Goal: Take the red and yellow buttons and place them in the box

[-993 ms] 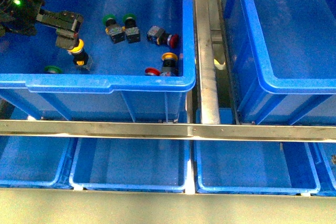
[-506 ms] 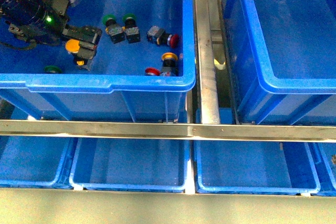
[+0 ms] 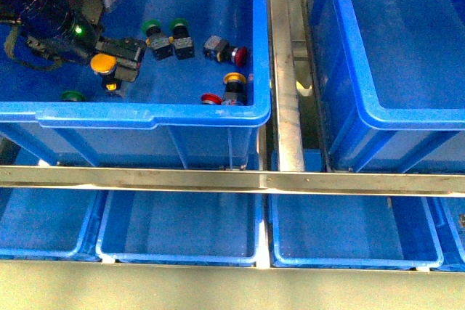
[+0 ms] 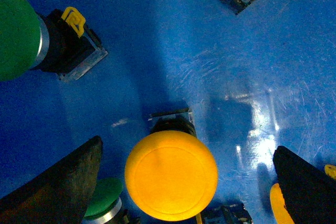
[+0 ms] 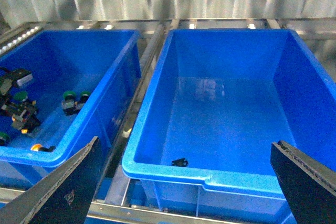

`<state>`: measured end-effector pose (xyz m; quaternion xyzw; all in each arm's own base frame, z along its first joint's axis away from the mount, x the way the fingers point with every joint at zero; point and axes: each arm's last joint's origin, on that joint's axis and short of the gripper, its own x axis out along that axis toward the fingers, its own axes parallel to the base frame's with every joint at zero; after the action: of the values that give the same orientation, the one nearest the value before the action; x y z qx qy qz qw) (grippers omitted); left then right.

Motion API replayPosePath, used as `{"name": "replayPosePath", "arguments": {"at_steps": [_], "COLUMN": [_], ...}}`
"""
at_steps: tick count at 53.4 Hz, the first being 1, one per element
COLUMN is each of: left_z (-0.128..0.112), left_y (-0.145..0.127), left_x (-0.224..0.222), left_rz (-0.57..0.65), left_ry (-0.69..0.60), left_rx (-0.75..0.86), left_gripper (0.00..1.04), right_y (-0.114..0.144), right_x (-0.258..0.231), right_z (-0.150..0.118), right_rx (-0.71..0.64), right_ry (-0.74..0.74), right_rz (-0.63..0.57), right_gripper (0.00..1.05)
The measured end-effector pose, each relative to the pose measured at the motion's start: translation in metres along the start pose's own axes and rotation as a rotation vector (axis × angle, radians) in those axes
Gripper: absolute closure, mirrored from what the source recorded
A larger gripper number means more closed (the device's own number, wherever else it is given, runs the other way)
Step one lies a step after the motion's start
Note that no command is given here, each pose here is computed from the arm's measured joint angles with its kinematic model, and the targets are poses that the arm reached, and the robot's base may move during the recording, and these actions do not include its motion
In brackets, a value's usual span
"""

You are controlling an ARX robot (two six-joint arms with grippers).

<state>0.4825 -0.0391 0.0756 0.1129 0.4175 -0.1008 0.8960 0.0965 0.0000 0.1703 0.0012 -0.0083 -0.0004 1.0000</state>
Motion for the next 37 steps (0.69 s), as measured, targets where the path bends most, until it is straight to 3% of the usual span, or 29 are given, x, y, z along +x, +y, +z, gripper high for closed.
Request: {"name": "replayPosePath", "arguments": {"at_steps": [15,29,33,37], "left_z": [0.0006,0.0011,0.0007,-0.0016], "left_y": [-0.0001,-0.0004,0.0008,0.0021], "left_x": [0.0007,0.0008,0.0007,0.0013], "left_rz": [-0.014,-0.024,-0.031,-0.031], "left_ry": [-0.015,-0.022,-0.023,-0.023], "left_rx": [-0.003,-0.026,-0.040,-0.049], "left_gripper": [0.09,0.49,0.65,0.69], "right_y": [0.0000,0.0000,0.0000,0.0000], "right_x": [0.0000,0.0000,0.0000,0.0000], "right_z": [0.0000,0.0000,0.0000,0.0000], "right_rx": [0.000,0.000,0.000,0.000], "right_ry": [0.000,0.000,0.000,0.000], "right_rz": [0.000,0.000,0.000,0.000], "right_gripper": [0.07,0.07,0.07,0.07]}}
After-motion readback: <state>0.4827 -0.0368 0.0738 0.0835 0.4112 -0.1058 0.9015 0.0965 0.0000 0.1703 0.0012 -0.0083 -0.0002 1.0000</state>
